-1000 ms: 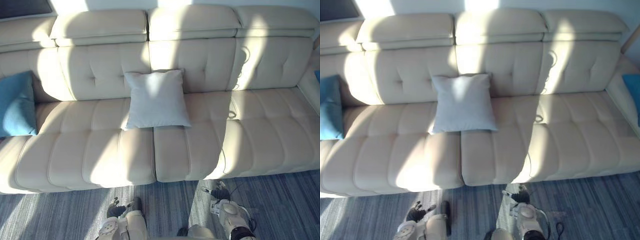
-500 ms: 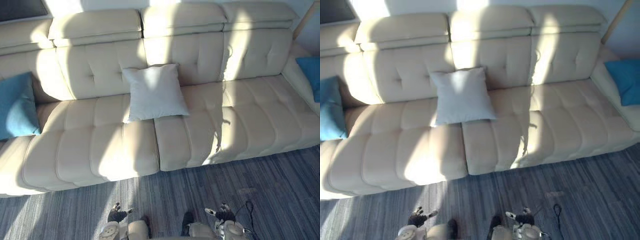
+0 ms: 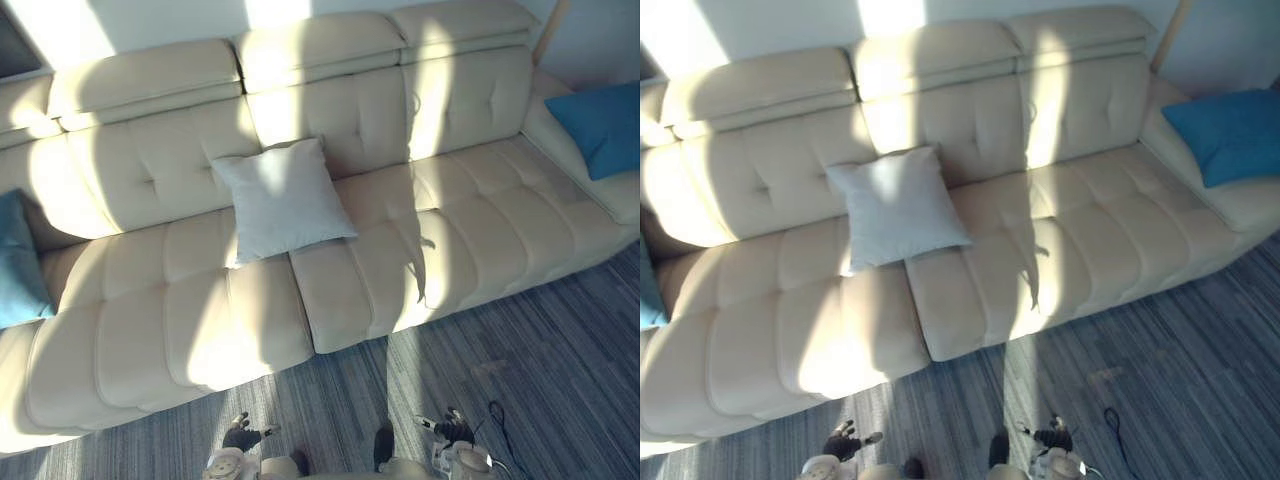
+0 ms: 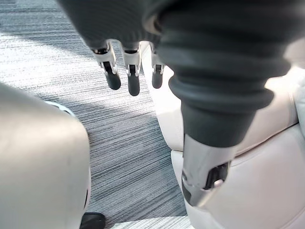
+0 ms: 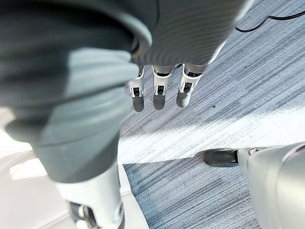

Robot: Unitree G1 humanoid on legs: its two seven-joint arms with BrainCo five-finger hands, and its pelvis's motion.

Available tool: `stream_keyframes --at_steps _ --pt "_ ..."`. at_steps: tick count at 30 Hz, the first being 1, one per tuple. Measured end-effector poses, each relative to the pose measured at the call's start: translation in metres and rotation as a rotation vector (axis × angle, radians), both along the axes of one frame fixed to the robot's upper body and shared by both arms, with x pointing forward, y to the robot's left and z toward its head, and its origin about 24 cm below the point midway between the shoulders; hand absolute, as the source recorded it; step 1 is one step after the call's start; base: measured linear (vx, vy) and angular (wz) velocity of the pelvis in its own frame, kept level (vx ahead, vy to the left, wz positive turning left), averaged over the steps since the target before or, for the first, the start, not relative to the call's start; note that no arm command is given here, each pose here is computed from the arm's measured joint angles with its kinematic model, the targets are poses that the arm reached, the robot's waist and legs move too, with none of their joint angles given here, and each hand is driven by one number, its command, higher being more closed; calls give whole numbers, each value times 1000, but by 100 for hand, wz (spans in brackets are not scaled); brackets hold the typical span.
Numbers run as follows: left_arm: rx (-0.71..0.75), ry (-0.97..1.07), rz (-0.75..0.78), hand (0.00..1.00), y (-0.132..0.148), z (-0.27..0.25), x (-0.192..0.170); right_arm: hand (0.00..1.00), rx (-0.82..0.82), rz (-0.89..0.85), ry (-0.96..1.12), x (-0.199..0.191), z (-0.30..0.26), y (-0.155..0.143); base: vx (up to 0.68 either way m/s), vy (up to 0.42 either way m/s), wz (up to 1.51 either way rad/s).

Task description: Pick up cushions and gather them together orderly.

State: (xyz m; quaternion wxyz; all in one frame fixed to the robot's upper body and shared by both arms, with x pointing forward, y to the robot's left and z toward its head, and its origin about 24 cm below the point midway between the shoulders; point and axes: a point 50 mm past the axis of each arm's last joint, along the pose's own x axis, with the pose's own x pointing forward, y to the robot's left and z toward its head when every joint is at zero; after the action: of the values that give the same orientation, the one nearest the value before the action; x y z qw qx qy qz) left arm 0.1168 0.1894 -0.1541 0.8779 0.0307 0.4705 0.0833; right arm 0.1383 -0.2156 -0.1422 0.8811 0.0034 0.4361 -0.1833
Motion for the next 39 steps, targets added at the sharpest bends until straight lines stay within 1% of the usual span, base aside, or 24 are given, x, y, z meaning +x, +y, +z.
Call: stream_keyframes --at_steps 2,5,8,11,12,21,24,25,29,34,38,39 --pt "-1 -5 -6 0 -1 1 3 0 1 14 -29 13 4 2 -74 -51 -140" --pt "20 5 -20 0 5 1 2 0 4 19 -32 16 5 4 71 -111 -182" --pt "29 -23 -48 0 5 5 15 0 -14 12 -33 16 6 -1 105 -220 -110" --pt "27 -38 -91 0 -1 7 22 0 -11 25 3 4 1 1 110 -218 -75" --pt "25 -30 -100 0 -2 5 19 0 -11 31 16 0 -1 2 117 -222 -79" --pt "3 -128 -89 0 -8 15 33 0 -26 8 44 4 -2 -1 212 20 -114" --pt "-6 -124 -56 0 -6 15 31 0 -24 4 49 3 -3 2 430 180 -122" --pt "-9 -136 -28 0 -2 16 34 0 -10 13 43 5 -3 7 486 160 -91" --pt "-17 -124 11 0 1 14 30 0 -8 21 41 5 -3 7 511 196 -67" --pt "9 -75 -15 0 9 11 23 0 8 30 59 -2 -6 8 447 88 -17" --pt "15 -71 -9 0 9 10 20 0 -2 42 5 14 2 5 555 -96 12" --pt "16 -65 -14 0 9 10 19 0 -2 41 5 12 2 6 554 -164 29"
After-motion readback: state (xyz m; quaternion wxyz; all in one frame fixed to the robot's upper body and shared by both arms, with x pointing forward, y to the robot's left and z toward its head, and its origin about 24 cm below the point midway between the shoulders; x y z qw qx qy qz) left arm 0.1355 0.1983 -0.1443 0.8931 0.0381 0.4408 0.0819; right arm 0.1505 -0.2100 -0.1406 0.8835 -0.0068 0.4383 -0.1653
